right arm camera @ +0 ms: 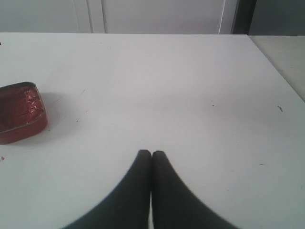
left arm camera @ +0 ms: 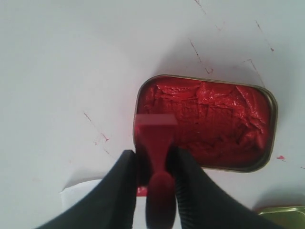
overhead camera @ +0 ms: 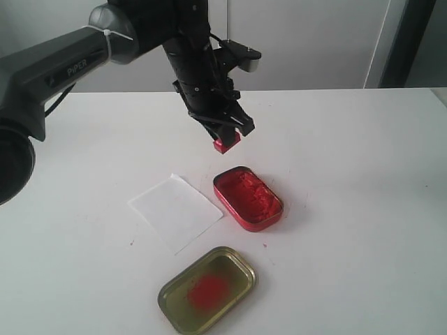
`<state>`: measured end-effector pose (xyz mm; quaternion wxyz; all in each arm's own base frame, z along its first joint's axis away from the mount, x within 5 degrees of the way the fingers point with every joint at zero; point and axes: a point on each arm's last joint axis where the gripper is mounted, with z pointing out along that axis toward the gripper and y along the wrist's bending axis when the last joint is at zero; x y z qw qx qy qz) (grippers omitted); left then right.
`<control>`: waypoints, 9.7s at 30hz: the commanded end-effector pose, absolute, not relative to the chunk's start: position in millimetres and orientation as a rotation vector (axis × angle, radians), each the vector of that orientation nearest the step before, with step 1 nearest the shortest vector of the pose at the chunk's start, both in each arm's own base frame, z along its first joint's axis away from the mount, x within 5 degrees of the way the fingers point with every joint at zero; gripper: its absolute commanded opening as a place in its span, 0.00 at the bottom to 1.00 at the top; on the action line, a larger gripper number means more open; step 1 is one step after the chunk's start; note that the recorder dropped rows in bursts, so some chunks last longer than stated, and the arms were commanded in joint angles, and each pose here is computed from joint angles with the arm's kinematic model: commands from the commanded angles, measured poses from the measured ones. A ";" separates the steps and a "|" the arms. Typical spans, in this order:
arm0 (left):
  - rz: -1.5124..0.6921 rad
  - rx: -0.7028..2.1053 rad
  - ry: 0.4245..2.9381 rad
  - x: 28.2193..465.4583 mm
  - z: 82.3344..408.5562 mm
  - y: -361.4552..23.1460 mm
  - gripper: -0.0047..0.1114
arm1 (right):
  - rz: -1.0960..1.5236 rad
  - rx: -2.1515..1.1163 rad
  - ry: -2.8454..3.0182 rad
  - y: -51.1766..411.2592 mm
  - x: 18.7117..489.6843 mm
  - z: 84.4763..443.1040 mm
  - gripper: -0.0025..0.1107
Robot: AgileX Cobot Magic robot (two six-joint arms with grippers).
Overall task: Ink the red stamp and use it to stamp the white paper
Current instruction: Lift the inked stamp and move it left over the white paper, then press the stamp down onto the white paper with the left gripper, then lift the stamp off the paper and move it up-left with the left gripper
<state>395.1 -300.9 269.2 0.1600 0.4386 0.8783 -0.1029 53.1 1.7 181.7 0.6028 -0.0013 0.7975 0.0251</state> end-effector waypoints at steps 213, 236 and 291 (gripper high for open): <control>-0.072 1.330 2.715 355.9 179.3 -231.8 0.04 | 0.054 -0.007 1.833 1.7 53.3 181.7 0.02; -0.170 1.241 2.635 356.0 199.0 -237.5 0.04 | 0.054 -0.007 1.833 1.7 53.3 181.7 0.02; -0.411 1.096 2.723 363.4 206.0 -214.5 0.04 | 0.054 -0.007 1.833 1.7 53.3 181.7 0.02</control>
